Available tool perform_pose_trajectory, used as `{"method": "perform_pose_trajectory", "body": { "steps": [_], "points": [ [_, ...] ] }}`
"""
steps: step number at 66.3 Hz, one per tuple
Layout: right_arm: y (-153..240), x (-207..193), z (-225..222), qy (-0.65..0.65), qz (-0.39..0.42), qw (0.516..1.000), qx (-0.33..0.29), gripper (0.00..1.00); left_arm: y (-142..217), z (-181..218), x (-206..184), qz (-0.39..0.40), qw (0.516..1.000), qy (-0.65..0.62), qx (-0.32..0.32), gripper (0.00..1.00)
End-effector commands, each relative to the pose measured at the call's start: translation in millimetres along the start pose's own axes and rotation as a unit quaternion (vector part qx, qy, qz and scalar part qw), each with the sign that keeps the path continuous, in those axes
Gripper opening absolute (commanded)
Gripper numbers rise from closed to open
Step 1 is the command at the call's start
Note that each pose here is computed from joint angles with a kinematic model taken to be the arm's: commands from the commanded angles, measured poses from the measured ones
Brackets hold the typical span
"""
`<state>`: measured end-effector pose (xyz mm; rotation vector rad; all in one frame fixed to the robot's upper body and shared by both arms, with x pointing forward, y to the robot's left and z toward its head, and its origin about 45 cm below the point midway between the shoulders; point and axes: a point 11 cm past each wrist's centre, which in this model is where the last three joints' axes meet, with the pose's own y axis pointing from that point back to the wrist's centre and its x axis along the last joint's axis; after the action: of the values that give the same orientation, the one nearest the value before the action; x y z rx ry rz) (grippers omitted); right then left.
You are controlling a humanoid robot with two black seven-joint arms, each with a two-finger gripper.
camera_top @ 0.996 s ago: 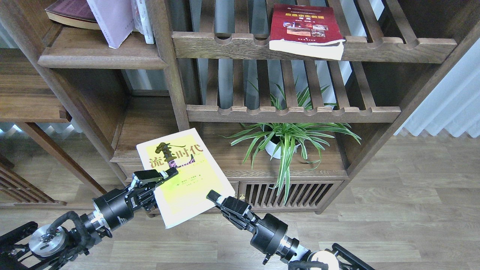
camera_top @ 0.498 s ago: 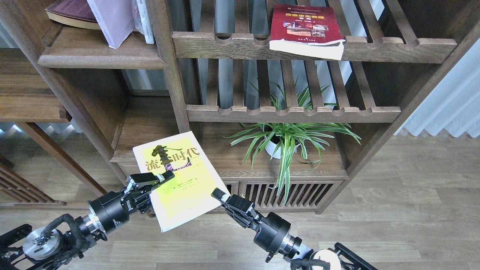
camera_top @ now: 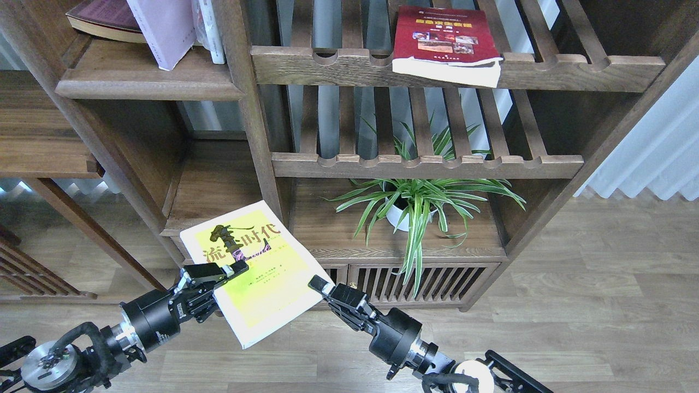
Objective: Organize books on shelf
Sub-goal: 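Grasp the yellow-green book with the left gripper from the right gripper, then lift the yellow-green book with the left gripper up toward the top shelf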
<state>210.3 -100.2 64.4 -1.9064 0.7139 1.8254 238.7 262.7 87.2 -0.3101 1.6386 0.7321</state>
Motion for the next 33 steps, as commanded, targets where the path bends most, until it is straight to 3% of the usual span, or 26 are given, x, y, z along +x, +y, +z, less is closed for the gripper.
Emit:
{"method": "perform_pose_trajectory", "body": {
  "steps": [1, 13, 33],
  "points": [
    [-1.1, -1.7, 0.4, 0.000, -0.003, 1.000, 0.000, 0.99, -2.7, 1.8, -2.1, -0.004, 1.000, -0.001, -0.004, 0.02],
    [8.3, -1.4, -30.6, -0.006, -0.004, 0.998, 0.062, 0.99, 10.8, 10.2, 8.3, 0.024, 0.999, -0.027, -0.019, 0.02],
    [13.0, 2.0, -29.9, -0.012, 0.000, 0.997, 0.072, 0.99, 62.8, 58.7, 16.8, 0.107, 0.978, -0.160, -0.078, 0.02]
  ]
}}
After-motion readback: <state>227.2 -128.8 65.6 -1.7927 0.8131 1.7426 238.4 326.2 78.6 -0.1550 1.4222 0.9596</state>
